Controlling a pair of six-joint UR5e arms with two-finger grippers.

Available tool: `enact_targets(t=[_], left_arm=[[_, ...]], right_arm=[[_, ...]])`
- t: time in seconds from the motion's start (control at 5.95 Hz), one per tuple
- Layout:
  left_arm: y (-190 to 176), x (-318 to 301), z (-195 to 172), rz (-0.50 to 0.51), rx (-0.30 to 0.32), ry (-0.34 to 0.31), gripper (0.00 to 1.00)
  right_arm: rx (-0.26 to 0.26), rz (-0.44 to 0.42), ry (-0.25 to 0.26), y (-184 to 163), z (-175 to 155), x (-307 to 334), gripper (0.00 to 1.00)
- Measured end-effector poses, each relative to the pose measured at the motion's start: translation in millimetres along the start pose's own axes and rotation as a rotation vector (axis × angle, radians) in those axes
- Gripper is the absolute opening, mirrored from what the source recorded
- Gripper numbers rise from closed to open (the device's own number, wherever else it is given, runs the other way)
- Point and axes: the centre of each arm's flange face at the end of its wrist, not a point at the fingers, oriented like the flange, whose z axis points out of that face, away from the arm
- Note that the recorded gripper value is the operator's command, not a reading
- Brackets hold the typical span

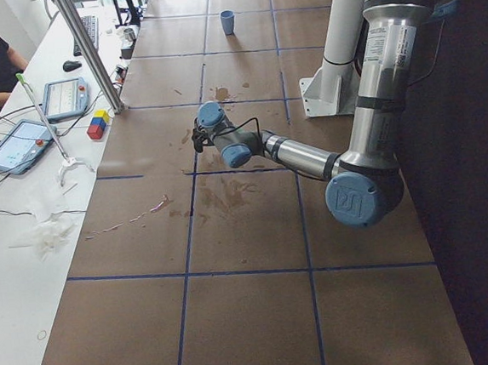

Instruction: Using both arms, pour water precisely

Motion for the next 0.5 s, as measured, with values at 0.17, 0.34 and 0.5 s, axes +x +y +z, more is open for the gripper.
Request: enact_targets(t=[0.17,0.34,0.5], left_arm=[[2,36,15,-0.016,0.004,-0.008,0.00],[2,77,31,-0.022,0.021,-0.032,0.00],[9,122,51,-0.022,0.040,-0.062,0.00]], right_arm=[[-0.001,0.000,0.000,0,0,0,1.00],[-0.001,0.000,0.000,0,0,0,1.00],[-0.001,0.000,0.000,0,0,0,1.00]])
